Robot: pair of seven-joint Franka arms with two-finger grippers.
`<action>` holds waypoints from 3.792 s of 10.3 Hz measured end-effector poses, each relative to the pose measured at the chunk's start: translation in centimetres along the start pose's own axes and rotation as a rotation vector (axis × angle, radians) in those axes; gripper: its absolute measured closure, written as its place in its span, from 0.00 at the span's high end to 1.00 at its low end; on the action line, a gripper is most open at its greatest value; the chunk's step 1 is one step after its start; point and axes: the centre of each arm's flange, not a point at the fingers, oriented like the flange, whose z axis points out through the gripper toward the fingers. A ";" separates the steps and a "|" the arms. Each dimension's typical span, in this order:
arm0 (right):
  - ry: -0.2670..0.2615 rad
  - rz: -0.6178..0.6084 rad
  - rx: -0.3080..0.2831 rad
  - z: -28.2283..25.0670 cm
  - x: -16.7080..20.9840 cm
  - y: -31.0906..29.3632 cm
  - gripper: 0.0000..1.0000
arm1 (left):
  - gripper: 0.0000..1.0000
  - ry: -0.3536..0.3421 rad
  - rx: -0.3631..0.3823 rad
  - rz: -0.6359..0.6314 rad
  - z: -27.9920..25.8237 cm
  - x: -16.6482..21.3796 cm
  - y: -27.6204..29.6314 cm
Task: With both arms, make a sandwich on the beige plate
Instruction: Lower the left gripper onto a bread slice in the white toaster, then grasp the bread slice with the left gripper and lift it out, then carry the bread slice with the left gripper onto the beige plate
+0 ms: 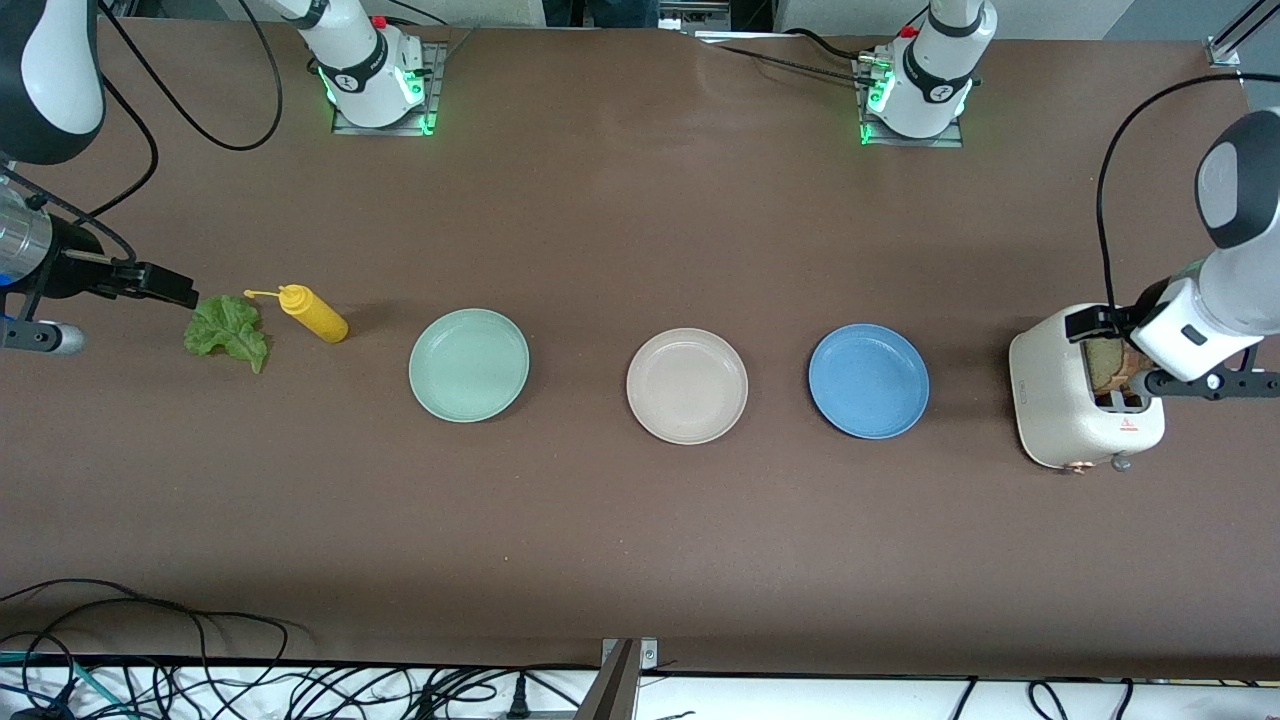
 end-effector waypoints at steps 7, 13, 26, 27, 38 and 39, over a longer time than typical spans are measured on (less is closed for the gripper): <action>-0.002 0.000 -0.001 0.1 0.0 0.0 1.00 | 1.00 -0.014 -0.013 0.008 7.2 0.7 -3.0; -0.002 0.000 -0.001 0.1 0.0 0.0 1.00 | 0.74 -0.060 -0.022 0.012 9.2 -0.1 -3.3; -0.005 0.000 -0.002 0.3 0.1 0.0 1.00 | 0.10 -0.105 0.019 0.003 -0.6 -2.5 -4.0; -0.005 0.000 -0.002 0.3 0.1 0.0 1.00 | 0.10 -0.108 0.018 0.029 -2.0 -2.5 -2.5; -0.004 -0.001 -0.003 0.2 0.1 -0.1 1.00 | 0.10 -0.169 -0.481 0.183 0.1 0.6 19.4; -0.004 -0.001 -0.003 0.2 0.1 -0.1 1.00 | 0.10 -0.161 -0.523 0.183 1.6 1.6 21.2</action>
